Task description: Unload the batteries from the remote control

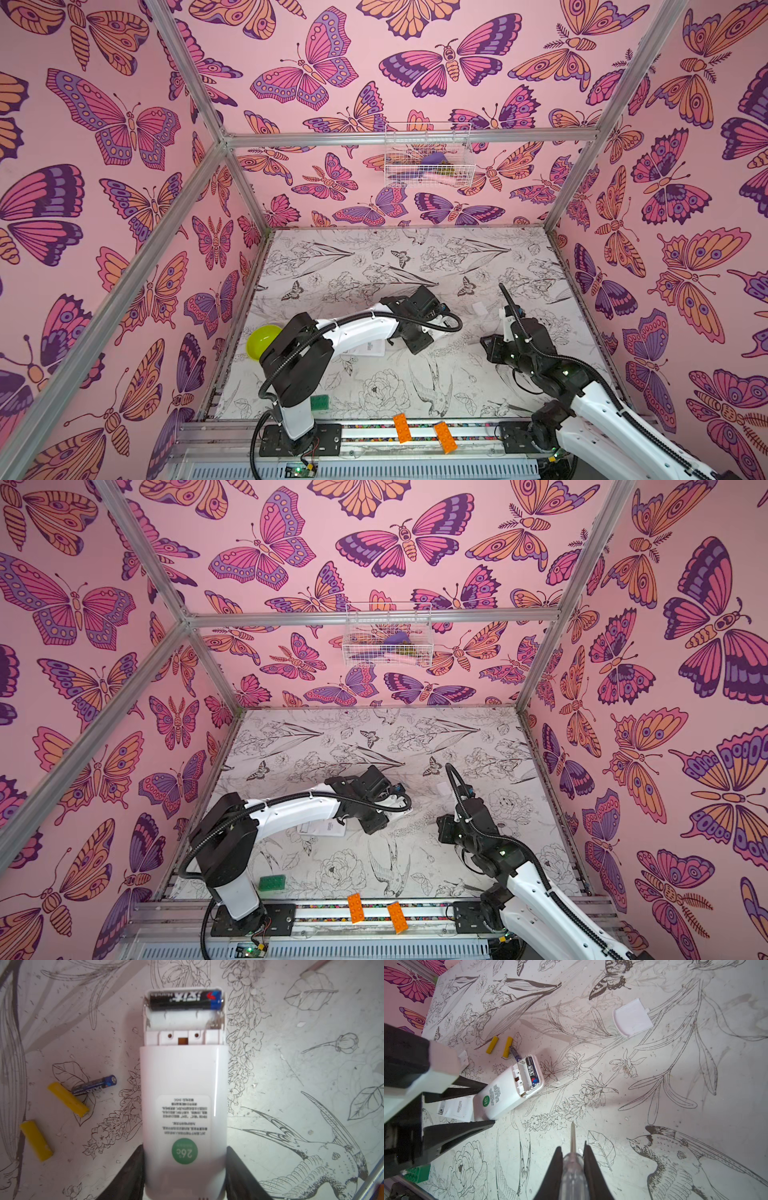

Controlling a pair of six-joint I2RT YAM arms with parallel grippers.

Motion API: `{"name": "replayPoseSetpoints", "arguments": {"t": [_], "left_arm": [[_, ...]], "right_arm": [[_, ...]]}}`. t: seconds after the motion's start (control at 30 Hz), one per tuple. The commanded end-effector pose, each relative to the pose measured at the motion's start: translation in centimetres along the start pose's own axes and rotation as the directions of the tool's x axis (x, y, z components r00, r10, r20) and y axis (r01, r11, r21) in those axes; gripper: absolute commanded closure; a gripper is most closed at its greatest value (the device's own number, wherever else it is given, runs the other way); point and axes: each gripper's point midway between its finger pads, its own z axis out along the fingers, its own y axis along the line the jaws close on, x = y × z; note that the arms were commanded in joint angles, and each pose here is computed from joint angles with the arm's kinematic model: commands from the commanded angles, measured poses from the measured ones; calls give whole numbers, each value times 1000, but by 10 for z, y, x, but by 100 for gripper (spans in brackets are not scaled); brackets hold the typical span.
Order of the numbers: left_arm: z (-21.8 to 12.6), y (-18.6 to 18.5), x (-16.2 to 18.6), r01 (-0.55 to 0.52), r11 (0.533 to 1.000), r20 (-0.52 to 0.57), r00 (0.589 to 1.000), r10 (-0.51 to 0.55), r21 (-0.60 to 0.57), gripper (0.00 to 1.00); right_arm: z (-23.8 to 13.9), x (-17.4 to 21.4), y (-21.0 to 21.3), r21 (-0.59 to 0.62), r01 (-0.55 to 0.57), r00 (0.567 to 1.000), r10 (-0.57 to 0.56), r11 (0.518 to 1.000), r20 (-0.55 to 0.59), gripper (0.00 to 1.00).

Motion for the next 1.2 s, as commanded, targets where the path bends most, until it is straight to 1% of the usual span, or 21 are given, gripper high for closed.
{"name": "replayPoseSetpoints", "arguments": {"t": [0.0, 0.1, 0.2, 0.27, 0.37, 0.5, 0.63, 0.7, 0.83, 0.93, 1.03, 1.17], "left_arm": [[5, 3, -6, 56, 998, -18, 998, -56, -4, 69], [13, 6, -4, 77, 997, -69, 995, -78, -19, 69], [20, 3, -4, 102, 995, -84, 991, -102, -2, 69], [29, -1, 1, 116, 993, -112, 987, -113, 21, 69], [34, -4, 5, 131, 991, -138, 982, -125, 33, 67], [42, -7, 8, 145, 989, -157, 978, -137, 43, 57], [40, -10, 8, 153, 987, -158, 977, -144, 50, 49], [40, -12, 9, 161, 985, -161, 976, -149, 62, 43], [30, -15, 5, 157, 984, -137, 980, -146, 81, 30], [19, -21, 1, 166, 980, -114, 982, -153, 110, 23], [2, -16, -7, 157, 983, -66, 986, -151, 95, 18], [-24, -4, -13, 172, 981, 9, 985, -173, 86, 15]], "right_arm": [[2, 7, 0, -3, -15, 1000, 15, 1000, -25, 100], [5, 9, 3, -21, -35, 999, 34, 999, -24, 100], [8, 11, 4, -30, -27, 999, 26, 999, -30, 100], [10, 13, 2, -18, -21, 999, 20, 1000, -37, 100], [12, 17, 3, -27, -28, 998, 27, 999, -50, 100], [14, 20, 0, -30, -48, 998, 47, 998, -38, 100], [16, 22, -2, -29, -50, 998, 48, 998, -38, 100], [18, 24, -3, -25, -51, 998, 50, 998, -40, 100], [23, 24, -2, -27, -66, 997, 65, 997, -40, 100], [27, 22, -3, -18, -65, 997, 64, 998, -33, 100], [34, 20, 2, -26, -74, 997, 73, 997, -37, 100], [43, 13, 8, -16, -54, 998, 54, 998, -46, 100]]}}
